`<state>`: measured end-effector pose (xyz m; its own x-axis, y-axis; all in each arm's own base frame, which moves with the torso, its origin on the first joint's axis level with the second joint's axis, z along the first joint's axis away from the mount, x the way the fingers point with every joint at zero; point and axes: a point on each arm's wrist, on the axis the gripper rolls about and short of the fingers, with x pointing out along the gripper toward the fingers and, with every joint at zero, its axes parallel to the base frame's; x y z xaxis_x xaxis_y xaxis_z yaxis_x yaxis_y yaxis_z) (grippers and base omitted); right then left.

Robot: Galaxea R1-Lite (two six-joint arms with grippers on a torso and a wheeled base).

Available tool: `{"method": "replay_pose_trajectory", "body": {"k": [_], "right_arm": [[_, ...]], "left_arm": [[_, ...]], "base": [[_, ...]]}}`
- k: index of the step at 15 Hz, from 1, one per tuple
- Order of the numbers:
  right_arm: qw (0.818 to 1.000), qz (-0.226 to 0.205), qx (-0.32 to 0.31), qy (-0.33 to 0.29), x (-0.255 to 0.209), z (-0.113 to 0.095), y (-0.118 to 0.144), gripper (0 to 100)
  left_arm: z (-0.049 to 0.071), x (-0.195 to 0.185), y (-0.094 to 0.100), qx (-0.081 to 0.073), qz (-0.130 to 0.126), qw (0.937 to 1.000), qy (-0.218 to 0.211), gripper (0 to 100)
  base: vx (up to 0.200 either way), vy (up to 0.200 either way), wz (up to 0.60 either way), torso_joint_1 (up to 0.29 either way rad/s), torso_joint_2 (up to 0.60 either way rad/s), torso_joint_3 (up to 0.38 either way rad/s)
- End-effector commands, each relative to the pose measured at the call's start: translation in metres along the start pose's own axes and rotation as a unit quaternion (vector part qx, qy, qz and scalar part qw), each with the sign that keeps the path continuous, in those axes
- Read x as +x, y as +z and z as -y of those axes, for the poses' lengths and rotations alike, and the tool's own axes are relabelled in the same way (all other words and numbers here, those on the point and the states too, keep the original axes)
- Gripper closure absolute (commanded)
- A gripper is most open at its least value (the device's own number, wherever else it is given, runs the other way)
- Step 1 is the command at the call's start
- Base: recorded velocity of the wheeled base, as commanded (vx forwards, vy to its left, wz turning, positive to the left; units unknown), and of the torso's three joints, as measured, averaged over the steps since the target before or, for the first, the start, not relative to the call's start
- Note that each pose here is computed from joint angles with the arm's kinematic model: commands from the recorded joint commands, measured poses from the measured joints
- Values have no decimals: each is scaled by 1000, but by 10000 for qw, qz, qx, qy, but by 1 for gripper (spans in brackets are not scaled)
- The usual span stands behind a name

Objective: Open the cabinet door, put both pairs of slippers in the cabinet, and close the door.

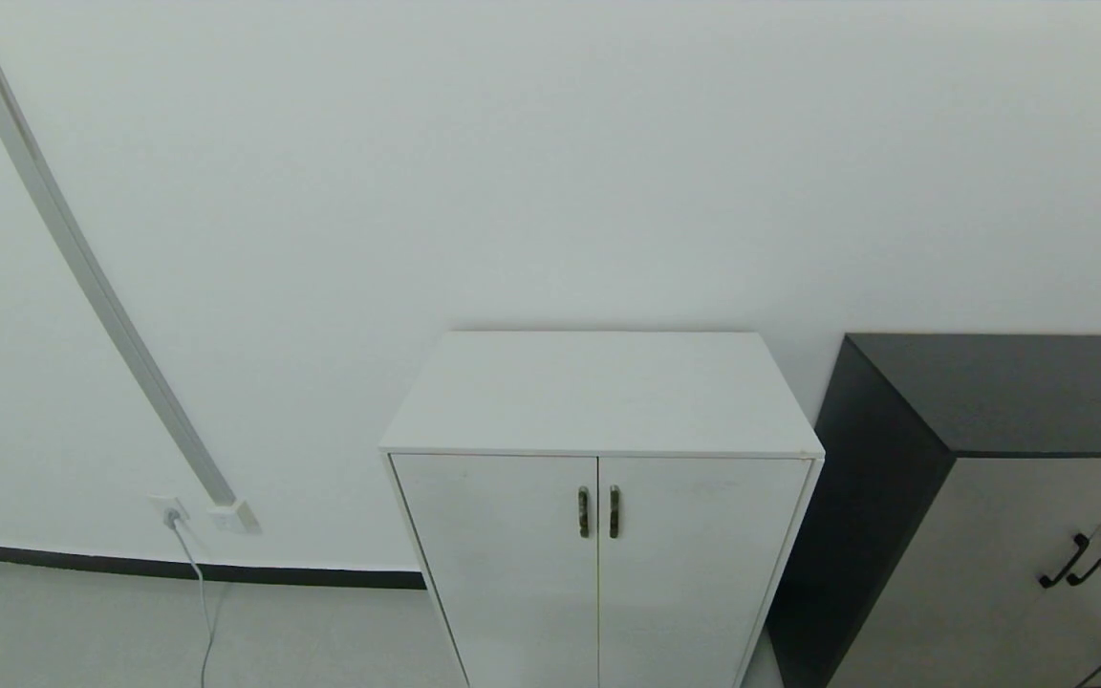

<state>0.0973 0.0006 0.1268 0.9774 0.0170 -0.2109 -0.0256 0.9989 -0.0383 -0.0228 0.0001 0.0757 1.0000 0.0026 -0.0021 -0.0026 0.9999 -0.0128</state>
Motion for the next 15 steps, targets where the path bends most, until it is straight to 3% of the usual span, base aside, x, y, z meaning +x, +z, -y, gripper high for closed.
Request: {"method": "replay_pose_trajectory", "body": {"k": [1, 8, 15], "right_arm": [[9994, 345, -2, 77, -24, -1, 1, 100], [9996, -100, 28, 264, -55, -3, -28, 100], [9973, -91, -14, 728, -84, -6, -57, 100]], "left_arm": [[0, 0, 0, -5, -5, 10000, 3, 100], [0, 0, 0, 2, -5, 10000, 3, 100], [0, 0, 0, 2, -5, 10000, 3, 100]], "base": [[0, 0, 0, 0, 0, 0], [0, 0, 0, 0, 0, 0], [0, 0, 0, 0, 0, 0]]}}
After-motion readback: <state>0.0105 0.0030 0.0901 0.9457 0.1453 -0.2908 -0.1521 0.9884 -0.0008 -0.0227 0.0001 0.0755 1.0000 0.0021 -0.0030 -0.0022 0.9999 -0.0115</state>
